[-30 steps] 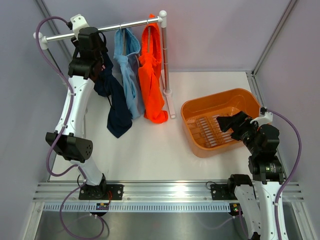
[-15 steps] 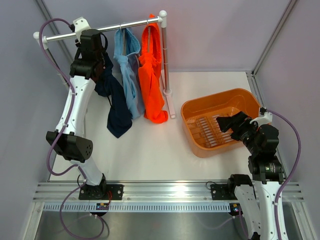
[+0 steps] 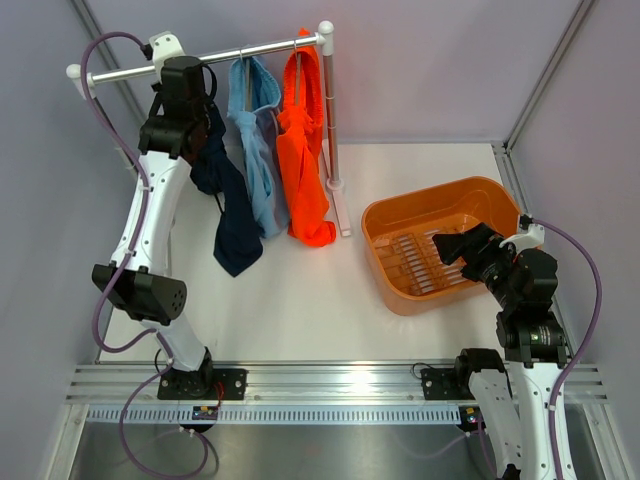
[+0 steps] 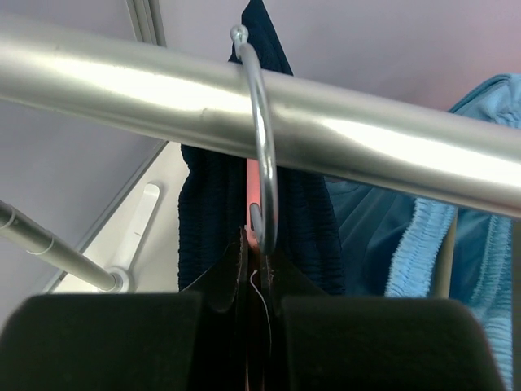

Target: Remove the shorts from the hanger

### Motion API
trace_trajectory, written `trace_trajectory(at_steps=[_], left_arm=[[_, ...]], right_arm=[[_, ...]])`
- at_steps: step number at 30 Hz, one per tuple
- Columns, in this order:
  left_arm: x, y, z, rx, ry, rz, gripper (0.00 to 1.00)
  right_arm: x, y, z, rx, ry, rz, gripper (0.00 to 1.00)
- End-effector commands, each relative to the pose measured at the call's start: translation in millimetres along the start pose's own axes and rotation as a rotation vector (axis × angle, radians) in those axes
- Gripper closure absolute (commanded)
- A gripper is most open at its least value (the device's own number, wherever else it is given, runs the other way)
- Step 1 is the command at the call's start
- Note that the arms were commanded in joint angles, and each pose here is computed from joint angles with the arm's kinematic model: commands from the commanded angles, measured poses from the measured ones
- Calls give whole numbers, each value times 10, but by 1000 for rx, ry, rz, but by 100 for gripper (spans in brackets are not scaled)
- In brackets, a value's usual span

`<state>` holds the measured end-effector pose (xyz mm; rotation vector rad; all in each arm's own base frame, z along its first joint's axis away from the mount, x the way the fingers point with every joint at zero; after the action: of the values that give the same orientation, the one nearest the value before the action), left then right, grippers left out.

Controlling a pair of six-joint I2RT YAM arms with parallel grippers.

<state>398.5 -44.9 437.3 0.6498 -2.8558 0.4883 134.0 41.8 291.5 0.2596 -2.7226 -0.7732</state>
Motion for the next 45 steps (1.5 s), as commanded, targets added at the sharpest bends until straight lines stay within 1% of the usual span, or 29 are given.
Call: trace_trajectory(at_steps=[1,5,7,10,11,14,18,21,22,27,28,30,31,32,33,34,35,37,41,42,44,45], left_arm=[[449,8,-668,104,-214,58,100],[654,41,-820,109,-223,108,100],[705,63,-826,110,-217,112,100],[733,108,-728,98,-179,98,100],[701,126,-636,83,-154,87,100],[757,173,-528,82,-117,99,100],[879,269,-284,51,-63,94,100],[1065,338,-199,45,-34,109,100],[1156,372,-110,34,-14,120,100],[1441,586,132,15,12,134,100],[1448,628,269,-3,42,131,100],[1600,770,295,12,44,140,100],[1596,820,467,-8,85,136,100],[1702,917,474,9,79,153,100],[1738,966,548,18,99,155,100],[1734,1013,742,-3,142,162,100],[1845,1066,777,18,158,225,100],[1922,1098,939,17,211,252,100],[2053,1145,1390,-47,345,302,100],[2133,1109,1475,-58,374,337,100],[2194,1108,1621,-82,399,330,100],[2293,1071,1700,-111,422,375,100]], right_arm=[[3,10,-22,23,-16,-14,1],[-1,8,-25,29,-15,-13,1],[-5,11,-30,28,-17,-16,1],[-8,22,-37,25,-18,-26,1],[-12,23,-39,26,-19,-28,0],[-15,31,-44,26,-19,-37,1],[-10,39,-50,59,-14,-56,1],[-23,35,-48,97,-2,-73,1],[-44,41,-60,104,14,-80,1],[-148,88,-74,132,136,-170,1],[-153,95,-71,135,138,-186,2],[-154,123,-77,144,136,-229,3],[-155,129,-82,144,136,-234,4],[-158,141,-90,145,138,-247,4],[-176,149,-106,140,147,-251,4],[-190,154,-112,140,155,-259,4],[-216,171,-123,135,168,-285,4],[-249,187,-137,128,178,-311,4],[-291,279,-213,130,185,-363,5],[-291,321,-228,135,187,-377,6],[-298,484,-226,161,212,-418,6],[-302,546,-219,173,220,-427,7]])
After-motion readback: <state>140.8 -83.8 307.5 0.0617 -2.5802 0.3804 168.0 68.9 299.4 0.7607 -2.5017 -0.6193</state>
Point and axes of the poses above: each gripper's point midway between its finger pads, its own x axis back along the fingers, its own y axis along the line the jaws close on, z = x × y, the point moved 10 cm from there along x, back along the fingers, and after that the axes turned 8 degrees about x, right-handed, at the moved point
